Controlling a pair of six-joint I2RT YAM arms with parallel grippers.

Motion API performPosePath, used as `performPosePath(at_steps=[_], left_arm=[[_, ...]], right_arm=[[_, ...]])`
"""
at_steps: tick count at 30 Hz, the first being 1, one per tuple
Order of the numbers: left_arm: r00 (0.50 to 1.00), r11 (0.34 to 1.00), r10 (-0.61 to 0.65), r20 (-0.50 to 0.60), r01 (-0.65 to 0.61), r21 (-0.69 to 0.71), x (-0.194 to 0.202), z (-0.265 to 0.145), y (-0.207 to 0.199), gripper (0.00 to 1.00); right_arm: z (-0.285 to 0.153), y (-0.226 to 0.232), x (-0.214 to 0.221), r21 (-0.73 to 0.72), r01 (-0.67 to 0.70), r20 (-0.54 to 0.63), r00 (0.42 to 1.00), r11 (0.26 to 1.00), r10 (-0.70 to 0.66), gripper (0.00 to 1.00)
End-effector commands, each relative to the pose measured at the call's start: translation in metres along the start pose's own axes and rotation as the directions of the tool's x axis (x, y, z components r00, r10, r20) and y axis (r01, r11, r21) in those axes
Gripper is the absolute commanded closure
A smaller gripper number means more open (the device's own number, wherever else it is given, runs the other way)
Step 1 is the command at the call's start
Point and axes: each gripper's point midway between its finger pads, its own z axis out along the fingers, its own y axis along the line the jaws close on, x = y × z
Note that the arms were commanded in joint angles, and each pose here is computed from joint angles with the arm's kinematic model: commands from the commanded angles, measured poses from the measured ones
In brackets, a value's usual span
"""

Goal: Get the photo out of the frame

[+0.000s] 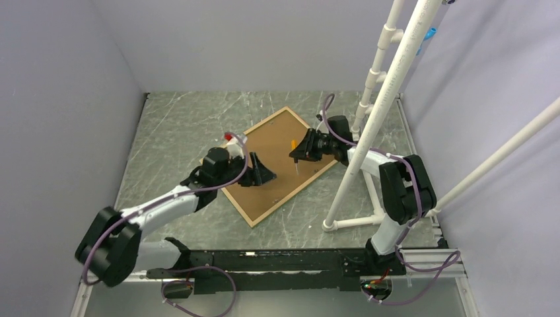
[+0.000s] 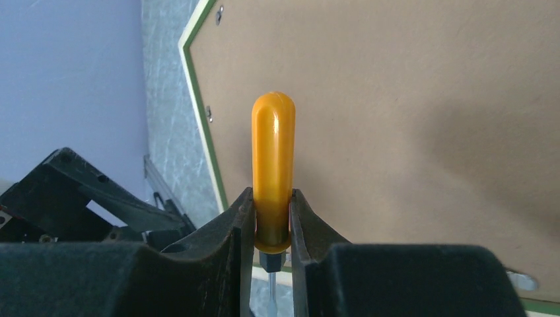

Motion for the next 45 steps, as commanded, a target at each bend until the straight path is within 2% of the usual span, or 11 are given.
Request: performPosePath(at_steps=[1, 8, 16, 19, 23, 27, 30, 34, 37, 40, 45], left_arm=[[0.999, 0.977, 0.053, 0.0, -0.052, 0.207, -0.014, 0.024, -0.049, 0.23], [0.995, 0.979, 0.041, -0.095, -0.021, 0.203, 0.005, 0.061, -0.061, 0.23], [0.987, 0.982, 0.024, -0.159, 0.007, 0.188, 0.022, 0.082, -0.054, 0.33], [0.986, 0.986, 0.03, -0.163, -0.003, 0.164, 0.023, 0.084, -0.049, 0.47], [0.992, 0.983, 0.053, -0.115, -0.032, 0.179, 0.018, 0.077, -0.049, 0.79], [0.991, 0.977, 0.087, -0.099, -0.065, 0.204, 0.018, 0.072, -0.051, 0.97], [0.992, 0.972, 0.092, -0.09, -0.07, 0.223, 0.02, 0.066, -0.048, 1.0], [0.992, 0.945, 0.102, -0.074, -0.073, 0.319, 0.022, 0.049, -0.049, 1.0], [0.988, 0.894, 0.102, -0.116, -0.04, 0.447, 0.027, 0.029, -0.055, 1.0], [0.981, 0.833, 0.1, -0.165, 0.008, 0.553, 0.034, 0.007, -0.061, 1.0], [0.96, 0.807, 0.106, -0.259, 0.069, 0.586, 0.052, -0.007, -0.061, 1.0]], right_arm=[[-0.004, 0.028, -0.004, -0.103, -0.099, 0.045, 0.994, 0.99, 0.104, 1.0], [-0.01, 0.035, 0.009, -0.117, -0.17, 0.101, 0.978, 0.978, 0.182, 1.0], [-0.018, 0.061, 0.017, -0.177, -0.166, 0.112, 0.976, 0.97, 0.187, 1.0], [-0.02, 0.066, 0.022, -0.185, -0.156, 0.107, 0.978, 0.97, 0.178, 0.99], [-0.021, 0.064, 0.033, -0.176, -0.147, 0.086, 0.983, 0.973, 0.164, 0.97], [-0.024, 0.06, 0.044, -0.168, -0.131, 0.072, 0.987, 0.977, 0.145, 0.94], [-0.027, 0.064, 0.05, -0.183, -0.088, 0.045, 0.994, 0.979, 0.097, 0.82], [-0.036, 0.055, 0.046, -0.113, 0.026, 0.041, 0.999, 0.993, -0.022, 0.43], [-0.052, 0.061, 0.045, -0.21, 0.12, 0.034, 0.993, 0.97, -0.116, 0.21], [-0.075, 0.087, 0.05, -0.415, 0.212, 0.023, 0.975, 0.885, -0.223, 0.15], [-0.076, 0.1, 0.051, -0.499, 0.26, -0.011, 0.952, 0.826, -0.306, 0.12]])
